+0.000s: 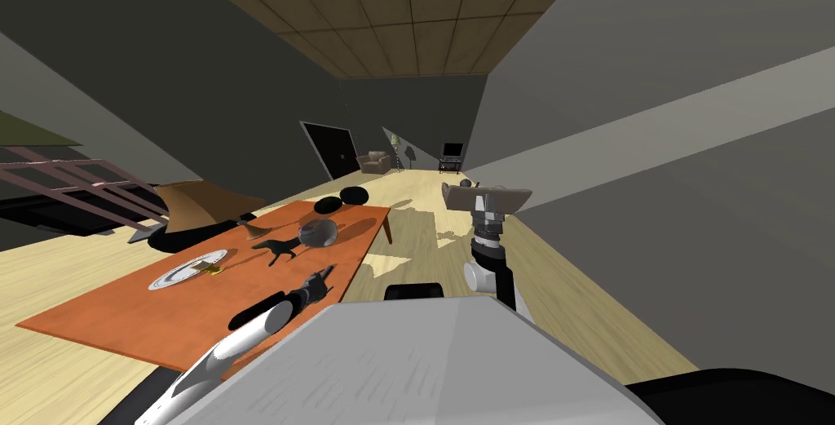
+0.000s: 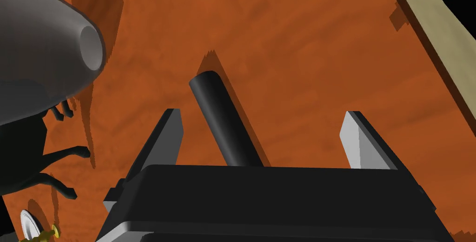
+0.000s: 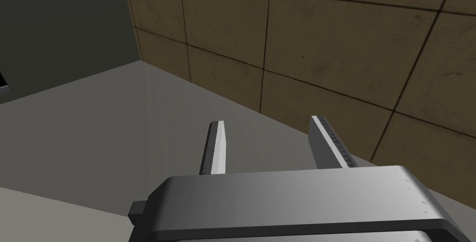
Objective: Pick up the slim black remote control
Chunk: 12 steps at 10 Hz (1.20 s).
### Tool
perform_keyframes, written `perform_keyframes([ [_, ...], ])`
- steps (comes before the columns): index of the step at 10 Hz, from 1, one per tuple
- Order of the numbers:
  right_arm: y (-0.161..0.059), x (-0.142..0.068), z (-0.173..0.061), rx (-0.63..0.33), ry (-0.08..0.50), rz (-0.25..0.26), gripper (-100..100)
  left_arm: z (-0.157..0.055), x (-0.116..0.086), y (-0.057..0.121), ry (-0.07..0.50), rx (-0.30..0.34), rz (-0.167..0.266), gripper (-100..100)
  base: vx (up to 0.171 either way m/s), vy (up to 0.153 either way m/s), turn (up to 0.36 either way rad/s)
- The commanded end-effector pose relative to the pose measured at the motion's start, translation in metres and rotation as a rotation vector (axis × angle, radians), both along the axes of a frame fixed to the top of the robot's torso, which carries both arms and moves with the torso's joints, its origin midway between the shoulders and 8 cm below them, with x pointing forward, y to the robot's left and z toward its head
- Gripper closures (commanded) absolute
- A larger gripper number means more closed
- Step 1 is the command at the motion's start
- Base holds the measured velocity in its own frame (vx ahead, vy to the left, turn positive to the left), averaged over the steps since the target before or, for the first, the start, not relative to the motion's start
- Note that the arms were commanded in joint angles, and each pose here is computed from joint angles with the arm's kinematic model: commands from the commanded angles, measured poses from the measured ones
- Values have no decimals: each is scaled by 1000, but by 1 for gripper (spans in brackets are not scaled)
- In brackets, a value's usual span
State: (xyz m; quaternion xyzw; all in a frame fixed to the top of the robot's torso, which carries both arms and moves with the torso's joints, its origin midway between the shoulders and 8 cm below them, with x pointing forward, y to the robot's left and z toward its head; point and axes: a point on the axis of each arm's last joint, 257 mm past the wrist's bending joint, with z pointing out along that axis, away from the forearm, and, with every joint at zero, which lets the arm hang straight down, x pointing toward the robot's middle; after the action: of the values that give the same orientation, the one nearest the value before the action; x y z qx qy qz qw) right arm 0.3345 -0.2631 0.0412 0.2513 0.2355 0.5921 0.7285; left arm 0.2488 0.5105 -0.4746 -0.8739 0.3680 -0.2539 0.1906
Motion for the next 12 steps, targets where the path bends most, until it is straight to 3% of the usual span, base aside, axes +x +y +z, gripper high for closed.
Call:
perform_keyframes([
  [1,0,0,0,0,0,0,0,-7,-11,4,34,-30,24,-100,104,12,23],
  [2,0,0,0,0,0,0,0,-16,-30,11,81,-74,70,-100,119,-8,43],
  [4,0,0,0,0,0,0,0,-16,-30,11,81,-76,70,-100,71,-5,12],
  [5,0,0,0,0,0,0,0,-22,-46,18,122,-118,113,-100,89,16,34],
  [6,0,0,0,0,0,0,0,-23,-47,18,124,-120,117,-100,90,2,25],
  [8,0,0,0,0,0,0,0,-32,-78,30,189,-197,210,-100,118,42,63],
  [9,0,0,0,0,0,0,0,-33,-80,28,197,-202,208,-100,124,24,16],
  [12,0,0,0,0,0,0,0,-41,-120,37,278,-311,333,-100,147,17,50],
])
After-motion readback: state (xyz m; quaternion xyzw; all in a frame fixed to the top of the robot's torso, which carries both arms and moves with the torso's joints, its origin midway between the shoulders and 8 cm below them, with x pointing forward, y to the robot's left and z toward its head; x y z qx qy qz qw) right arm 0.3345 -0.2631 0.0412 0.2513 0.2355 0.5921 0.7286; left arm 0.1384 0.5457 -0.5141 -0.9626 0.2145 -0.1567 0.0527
